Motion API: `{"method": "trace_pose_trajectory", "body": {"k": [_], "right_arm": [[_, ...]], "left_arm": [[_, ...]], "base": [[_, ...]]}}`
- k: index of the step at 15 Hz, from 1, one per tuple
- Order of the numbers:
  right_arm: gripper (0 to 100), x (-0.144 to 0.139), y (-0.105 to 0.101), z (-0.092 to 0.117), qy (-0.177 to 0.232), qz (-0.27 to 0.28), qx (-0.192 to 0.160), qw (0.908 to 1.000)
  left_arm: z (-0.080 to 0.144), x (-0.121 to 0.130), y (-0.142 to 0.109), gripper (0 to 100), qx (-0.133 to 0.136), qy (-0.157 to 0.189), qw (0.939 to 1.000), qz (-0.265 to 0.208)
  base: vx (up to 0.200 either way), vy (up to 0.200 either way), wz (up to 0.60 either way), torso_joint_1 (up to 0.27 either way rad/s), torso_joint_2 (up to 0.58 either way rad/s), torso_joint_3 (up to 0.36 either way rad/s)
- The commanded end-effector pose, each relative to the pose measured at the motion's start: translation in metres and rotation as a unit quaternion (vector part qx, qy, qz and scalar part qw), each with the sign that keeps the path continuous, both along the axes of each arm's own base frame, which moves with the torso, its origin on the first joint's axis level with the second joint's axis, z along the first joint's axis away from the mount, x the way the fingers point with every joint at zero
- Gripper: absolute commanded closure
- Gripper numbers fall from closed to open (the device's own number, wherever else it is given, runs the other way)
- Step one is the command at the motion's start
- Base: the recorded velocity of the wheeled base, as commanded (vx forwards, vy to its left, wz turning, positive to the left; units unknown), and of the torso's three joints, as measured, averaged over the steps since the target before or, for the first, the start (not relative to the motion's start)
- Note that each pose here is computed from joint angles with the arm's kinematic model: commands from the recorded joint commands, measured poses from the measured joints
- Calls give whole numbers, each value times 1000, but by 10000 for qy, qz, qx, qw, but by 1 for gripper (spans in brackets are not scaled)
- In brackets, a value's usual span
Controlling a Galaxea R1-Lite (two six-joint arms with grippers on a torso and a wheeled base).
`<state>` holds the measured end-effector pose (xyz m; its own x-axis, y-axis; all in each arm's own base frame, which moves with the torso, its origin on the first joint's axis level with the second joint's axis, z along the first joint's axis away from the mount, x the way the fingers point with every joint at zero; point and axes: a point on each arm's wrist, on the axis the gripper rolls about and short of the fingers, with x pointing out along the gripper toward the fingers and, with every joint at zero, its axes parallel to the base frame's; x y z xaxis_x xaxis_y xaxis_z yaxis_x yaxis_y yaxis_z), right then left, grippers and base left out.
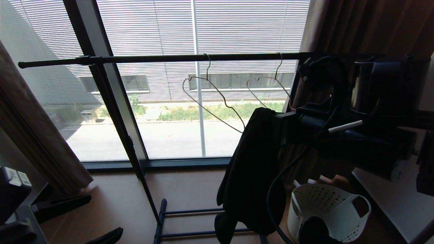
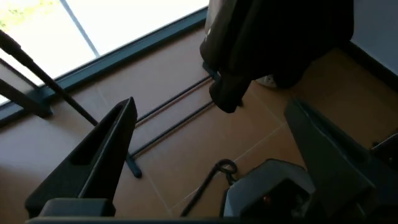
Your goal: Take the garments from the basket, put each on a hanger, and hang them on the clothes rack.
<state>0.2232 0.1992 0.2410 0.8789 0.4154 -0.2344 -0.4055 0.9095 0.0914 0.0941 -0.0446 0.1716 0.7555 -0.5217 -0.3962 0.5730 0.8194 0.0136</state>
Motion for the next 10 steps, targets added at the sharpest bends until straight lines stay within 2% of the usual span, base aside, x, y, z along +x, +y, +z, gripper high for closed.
{"method": "trace_pose_trajectory", "body": {"k": [1, 4, 7, 10], "right_arm": [[100, 6, 8, -3, 42, 26, -3, 10000], [100, 5, 8, 6, 16, -15, 215, 9998], [100, 0, 11, 8, 13, 73, 287, 9996], [100, -9, 20, 7, 19, 176, 293, 9994]], "left_arm": [[-11, 40, -46, 0, 93, 677, 9959, -585], [-22, 69, -83, 0, 193, 720, 9937, -833], [-25, 87, -116, 0, 44, 809, 9921, -960], [-25, 101, -146, 0, 4, 842, 9896, -1169]], "base": [[0, 0, 0, 0, 0, 0], [0, 0, 0, 0, 0, 0], [0, 0, 0, 0, 0, 0], [0, 0, 0, 0, 0, 0]]}}
